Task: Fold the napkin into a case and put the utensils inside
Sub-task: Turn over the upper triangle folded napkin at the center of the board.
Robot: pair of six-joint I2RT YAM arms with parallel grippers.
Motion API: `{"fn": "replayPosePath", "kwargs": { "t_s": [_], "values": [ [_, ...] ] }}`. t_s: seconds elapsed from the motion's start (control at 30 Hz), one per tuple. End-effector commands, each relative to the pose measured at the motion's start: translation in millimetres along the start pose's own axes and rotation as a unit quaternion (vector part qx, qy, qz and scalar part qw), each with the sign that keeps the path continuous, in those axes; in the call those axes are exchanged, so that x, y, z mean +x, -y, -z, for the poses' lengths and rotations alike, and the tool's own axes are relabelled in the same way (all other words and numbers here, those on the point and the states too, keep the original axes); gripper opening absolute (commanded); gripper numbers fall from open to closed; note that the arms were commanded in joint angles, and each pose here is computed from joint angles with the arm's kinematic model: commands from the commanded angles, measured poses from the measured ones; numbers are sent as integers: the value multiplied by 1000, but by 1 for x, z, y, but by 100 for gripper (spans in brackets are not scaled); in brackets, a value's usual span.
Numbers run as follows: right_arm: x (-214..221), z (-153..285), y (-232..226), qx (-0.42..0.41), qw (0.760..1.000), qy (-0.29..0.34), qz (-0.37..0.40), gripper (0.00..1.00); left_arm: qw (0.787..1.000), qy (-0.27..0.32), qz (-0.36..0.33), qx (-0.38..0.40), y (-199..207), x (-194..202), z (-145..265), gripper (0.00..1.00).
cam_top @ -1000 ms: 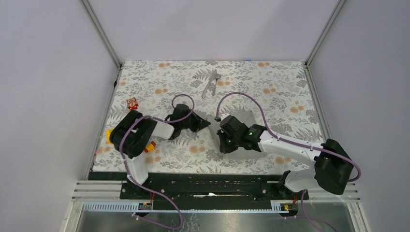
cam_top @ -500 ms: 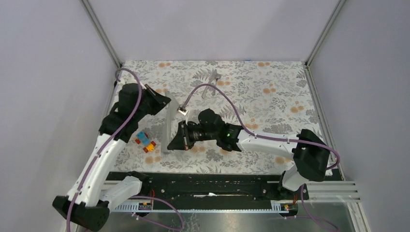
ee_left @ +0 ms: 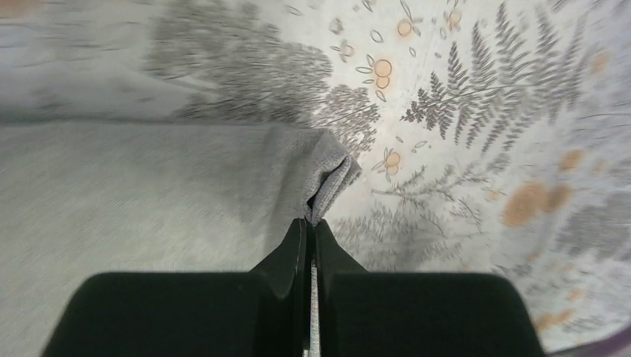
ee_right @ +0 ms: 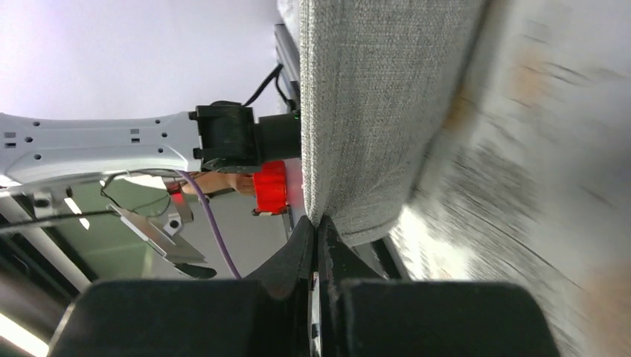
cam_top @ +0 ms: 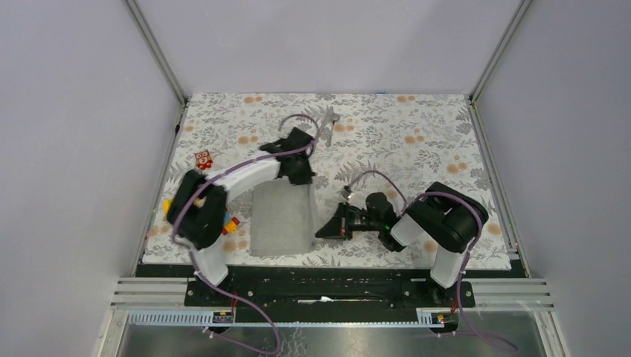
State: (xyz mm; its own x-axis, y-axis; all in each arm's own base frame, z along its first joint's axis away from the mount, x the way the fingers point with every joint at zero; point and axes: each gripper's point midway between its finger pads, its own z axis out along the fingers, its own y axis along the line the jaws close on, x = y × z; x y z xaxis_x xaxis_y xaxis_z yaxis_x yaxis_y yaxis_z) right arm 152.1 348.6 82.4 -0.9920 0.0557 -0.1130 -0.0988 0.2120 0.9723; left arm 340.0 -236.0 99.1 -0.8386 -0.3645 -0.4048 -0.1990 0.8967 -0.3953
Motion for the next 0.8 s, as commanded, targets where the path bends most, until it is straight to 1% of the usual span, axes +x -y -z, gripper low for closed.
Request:
{"fn": "replayPosePath", "kwargs": {
  "t_s": [0.0,0.1,0.17,0.2,0.23,0.27,0.33,0.37,0.4,0.47,0.5,0.53,0.57,0.6,0.67,0.73,0.77],
  "values": [
    [26,40,4,-45,997,-57,-21,0,992,98,-28,69,86,-47,-30,0],
    [29,58,29,-6,997,-45,-63,0,993,81,-49,67,107,-30,-54,0],
    [32,66,42,21,996,-39,-79,0,994,66,-56,70,113,-18,-66,0],
    [34,70,52,45,994,-34,-93,1,994,57,-62,76,118,-12,-70,0],
    [36,73,61,68,992,-30,-105,4,993,49,-67,79,121,-7,-74,3],
    [37,76,67,87,990,-26,-111,8,993,42,-73,83,124,-2,-76,9],
    [38,82,77,127,984,-22,-120,23,991,25,-86,98,129,5,-76,34],
    [39,85,84,157,981,-25,-115,30,990,17,-92,108,133,7,-72,44],
    [38,90,88,185,978,-28,-89,38,988,11,-98,116,136,9,-66,51],
    [22,98,85,242,969,-15,-46,51,984,-2,-111,142,143,12,-45,61],
    [17,106,86,276,961,-10,-27,58,981,-11,-117,156,142,16,-33,65],
    [15,116,88,311,950,-9,-17,63,978,-18,-122,171,144,20,-19,68],
    [13,123,88,330,944,-9,-8,67,975,-27,-127,178,141,25,-8,69],
    [12,126,88,336,942,-13,-4,68,974,-36,-132,182,136,31,3,71],
    [14,126,86,328,944,-29,1,67,973,-53,-140,175,118,47,19,71],
    [14,121,83,311,950,-36,1,65,971,-83,-143,170,98,73,30,71],
    [10,117,80,300,953,-33,4,63,970,-101,-143,168,89,88,35,69]
  ]
}}
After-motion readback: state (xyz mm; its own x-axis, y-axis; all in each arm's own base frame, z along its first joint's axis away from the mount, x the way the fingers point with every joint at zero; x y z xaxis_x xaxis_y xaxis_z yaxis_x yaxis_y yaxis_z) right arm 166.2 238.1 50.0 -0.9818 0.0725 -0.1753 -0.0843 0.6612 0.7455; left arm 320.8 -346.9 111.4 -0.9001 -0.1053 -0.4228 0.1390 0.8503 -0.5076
